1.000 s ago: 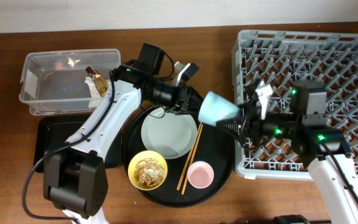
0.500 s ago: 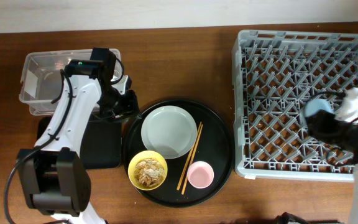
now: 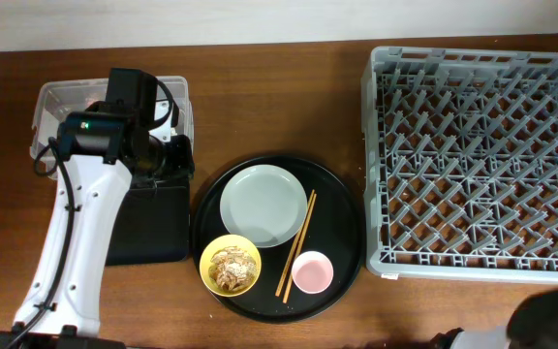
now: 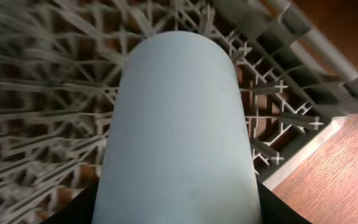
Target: Sort waste into correct bins and load items into the dishwasher rack
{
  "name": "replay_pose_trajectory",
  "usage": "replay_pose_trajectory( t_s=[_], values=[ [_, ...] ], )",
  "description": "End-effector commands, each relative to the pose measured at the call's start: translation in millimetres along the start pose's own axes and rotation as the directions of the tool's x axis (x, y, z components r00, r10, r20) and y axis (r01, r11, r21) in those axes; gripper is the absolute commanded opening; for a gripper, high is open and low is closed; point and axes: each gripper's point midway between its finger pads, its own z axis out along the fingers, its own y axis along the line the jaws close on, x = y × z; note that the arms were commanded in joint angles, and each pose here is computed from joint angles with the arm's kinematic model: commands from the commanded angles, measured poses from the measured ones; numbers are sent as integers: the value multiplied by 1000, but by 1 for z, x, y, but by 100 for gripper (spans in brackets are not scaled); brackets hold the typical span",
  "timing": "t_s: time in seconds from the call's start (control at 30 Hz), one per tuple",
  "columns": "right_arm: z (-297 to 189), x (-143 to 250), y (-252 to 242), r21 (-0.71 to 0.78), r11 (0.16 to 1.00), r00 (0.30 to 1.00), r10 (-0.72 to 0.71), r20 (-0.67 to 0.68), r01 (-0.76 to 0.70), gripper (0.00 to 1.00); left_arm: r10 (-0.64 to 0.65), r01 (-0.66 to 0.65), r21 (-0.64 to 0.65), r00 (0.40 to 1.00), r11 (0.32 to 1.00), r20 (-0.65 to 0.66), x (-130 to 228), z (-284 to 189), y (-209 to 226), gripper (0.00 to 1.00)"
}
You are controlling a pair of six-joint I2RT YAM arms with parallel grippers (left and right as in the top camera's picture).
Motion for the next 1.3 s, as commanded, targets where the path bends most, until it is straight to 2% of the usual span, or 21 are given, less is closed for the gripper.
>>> replay_pose_trajectory(
  t_s=[0.0,0.2,0.33,0.63,0.73,0.83,0.97,1.1,1.13,1.27],
  values=[
    [38,-1,-15,63,997,996,43,-83,-38,54,1,-1,-6,1000,1000,14,-2,-4,1,47],
    [83,6,-25,97,994,982,64,-180,-47,58,0,0,-6,1000,1000,13,-2,-4,1,47],
    [95,10,-31,100,993,973,85,-214,-64,73,0,0,-6,1000,1000,14,-2,-4,1,47],
    [96,11,-22,51,996,971,84,-223,-74,75,0,0,-6,1000,1000,14,-2,-4,1,47],
    [95,11,-11,-10,996,969,83,-233,-88,75,0,0,-6,1000,1000,14,-2,-4,1,47],
    [79,-3,4,-99,990,978,76,-194,-97,74,1,-1,-6,1000,1000,14,-2,-4,1,47],
    [32,-50,14,-153,985,997,73,-18,-75,74,1,-1,-5,1000,1000,17,-3,-4,1,48],
    [32,-56,15,-158,985,997,73,6,-72,74,1,-1,-4,1000,1000,21,-4,-4,1,48],
    [31,-63,15,-164,984,997,74,33,-67,74,2,-1,-4,1000,1000,24,-5,-4,1,54],
    [32,-71,16,-166,985,996,65,66,-54,74,2,-2,-2,1000,1000,31,-7,-4,0,54]
  ],
)
